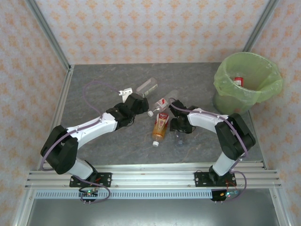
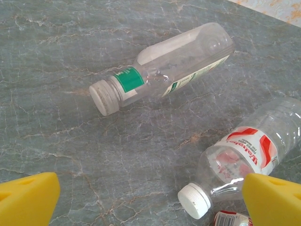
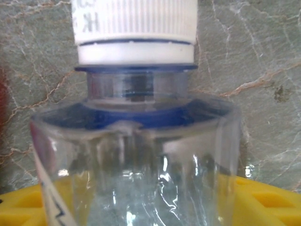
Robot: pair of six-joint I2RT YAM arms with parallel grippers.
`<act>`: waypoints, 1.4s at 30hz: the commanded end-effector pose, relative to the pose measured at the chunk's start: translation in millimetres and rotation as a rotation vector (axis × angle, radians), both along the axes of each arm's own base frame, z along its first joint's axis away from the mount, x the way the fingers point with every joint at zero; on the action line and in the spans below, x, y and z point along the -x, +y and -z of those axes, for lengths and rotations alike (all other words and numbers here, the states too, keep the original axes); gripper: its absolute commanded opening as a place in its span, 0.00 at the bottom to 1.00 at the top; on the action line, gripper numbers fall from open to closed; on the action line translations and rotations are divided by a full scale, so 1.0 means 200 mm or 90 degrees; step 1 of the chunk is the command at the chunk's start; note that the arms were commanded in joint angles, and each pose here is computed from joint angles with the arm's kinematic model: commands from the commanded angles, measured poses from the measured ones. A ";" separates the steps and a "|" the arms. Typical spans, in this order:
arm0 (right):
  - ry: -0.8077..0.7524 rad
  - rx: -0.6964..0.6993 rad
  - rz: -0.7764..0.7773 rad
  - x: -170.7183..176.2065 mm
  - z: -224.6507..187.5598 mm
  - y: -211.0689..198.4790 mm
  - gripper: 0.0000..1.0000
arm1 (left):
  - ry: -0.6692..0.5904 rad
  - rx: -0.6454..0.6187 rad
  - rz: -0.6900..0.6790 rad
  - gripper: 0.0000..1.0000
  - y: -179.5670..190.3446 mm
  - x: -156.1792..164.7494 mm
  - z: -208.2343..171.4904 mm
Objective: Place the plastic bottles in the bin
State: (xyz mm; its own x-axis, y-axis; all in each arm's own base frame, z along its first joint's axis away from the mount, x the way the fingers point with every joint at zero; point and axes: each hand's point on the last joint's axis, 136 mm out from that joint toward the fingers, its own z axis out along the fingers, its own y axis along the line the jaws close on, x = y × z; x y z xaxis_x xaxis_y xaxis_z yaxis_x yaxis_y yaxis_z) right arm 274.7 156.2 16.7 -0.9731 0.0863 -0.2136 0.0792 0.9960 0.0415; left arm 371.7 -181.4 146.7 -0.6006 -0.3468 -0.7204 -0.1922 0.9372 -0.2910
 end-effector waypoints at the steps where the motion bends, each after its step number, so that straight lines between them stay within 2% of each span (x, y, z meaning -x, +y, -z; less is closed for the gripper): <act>1: 0.003 0.039 0.011 0.00 0.04 -0.04 0.70 | 0.000 0.000 -0.016 1.00 0.01 -0.02 -0.02; 6: -0.006 0.070 0.017 -0.02 0.00 -0.08 0.69 | 0.002 -0.006 -0.020 1.00 0.03 -0.01 -0.01; 11: -0.021 0.047 0.015 -0.04 -0.03 -0.05 0.58 | 0.003 -0.006 -0.021 1.00 0.03 -0.01 -0.01; 21: -0.070 0.057 0.013 -0.08 -0.13 -0.07 0.52 | 0.004 -0.009 -0.024 1.00 0.04 -0.01 0.00; 35: -0.139 0.068 0.031 -0.13 -0.26 -0.12 0.49 | 0.005 -0.005 -0.021 1.00 0.03 -0.01 0.00; 42: -0.211 0.068 0.033 -0.18 -0.41 -0.15 0.49 | 0.000 -0.001 -0.021 1.00 0.02 -0.02 -0.01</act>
